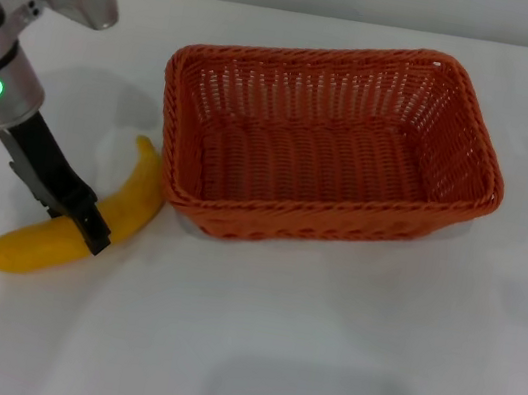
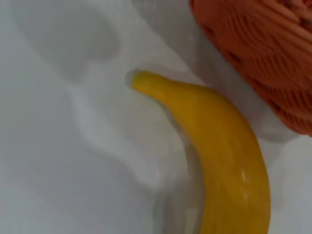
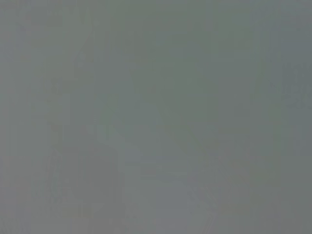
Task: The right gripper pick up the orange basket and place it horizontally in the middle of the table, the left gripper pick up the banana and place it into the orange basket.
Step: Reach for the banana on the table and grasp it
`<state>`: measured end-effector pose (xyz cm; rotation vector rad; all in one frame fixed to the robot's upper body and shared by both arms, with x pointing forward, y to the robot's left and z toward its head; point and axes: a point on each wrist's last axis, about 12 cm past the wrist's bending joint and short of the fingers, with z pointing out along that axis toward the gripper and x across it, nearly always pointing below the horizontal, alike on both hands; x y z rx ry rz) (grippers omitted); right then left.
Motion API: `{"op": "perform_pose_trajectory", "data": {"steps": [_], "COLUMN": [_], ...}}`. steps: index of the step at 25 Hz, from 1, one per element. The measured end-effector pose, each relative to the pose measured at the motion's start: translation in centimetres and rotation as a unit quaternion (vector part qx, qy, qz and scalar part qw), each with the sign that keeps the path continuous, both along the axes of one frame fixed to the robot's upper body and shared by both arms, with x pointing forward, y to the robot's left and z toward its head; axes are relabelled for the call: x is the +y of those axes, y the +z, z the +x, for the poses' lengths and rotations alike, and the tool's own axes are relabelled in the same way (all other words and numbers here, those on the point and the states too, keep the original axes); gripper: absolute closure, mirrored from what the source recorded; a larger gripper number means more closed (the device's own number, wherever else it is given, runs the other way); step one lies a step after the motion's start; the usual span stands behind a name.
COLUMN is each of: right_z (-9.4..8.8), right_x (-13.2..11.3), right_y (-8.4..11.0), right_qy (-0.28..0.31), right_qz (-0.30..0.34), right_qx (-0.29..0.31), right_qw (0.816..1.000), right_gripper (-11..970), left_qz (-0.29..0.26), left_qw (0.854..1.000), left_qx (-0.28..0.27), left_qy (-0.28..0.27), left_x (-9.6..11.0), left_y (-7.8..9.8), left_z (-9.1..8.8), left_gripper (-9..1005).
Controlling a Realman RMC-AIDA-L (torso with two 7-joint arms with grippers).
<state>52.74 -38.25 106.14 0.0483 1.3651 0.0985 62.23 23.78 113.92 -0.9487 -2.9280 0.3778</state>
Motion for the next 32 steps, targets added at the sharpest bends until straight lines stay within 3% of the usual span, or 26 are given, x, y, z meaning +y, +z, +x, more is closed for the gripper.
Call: {"op": "perform_pose_trajectory", "data": {"steps": [8, 14, 32], "right_z": [-0.1, -0.3, -0.5], "right_x": [-0.3, -0.6, -1.2], "right_y": [-0.1, -0.1, 0.0], "right_qy": [-0.012, -0.019, -0.036], "right_qz": [0.009, 0.010, 0.015], "right_qx": [-0.002, -0.002, -0.006], "right_qw": [1.000, 1.000, 0.999], "right_gripper": [102, 102, 102], "left_qz": [0.001, 0.002, -0.032], "left_qw": [1.000, 1.000, 0.999], "left_qx": [-0.004, -0.005, 0.018], "left_qy": [-0.015, -0.017, -0.013], "left_x": [-0.8, -0.9, -0.7], "left_y": [0.6, 0.6, 1.6], "left_z": [0.4, 0.4, -0.2], "left_gripper": [377, 531, 536]}}
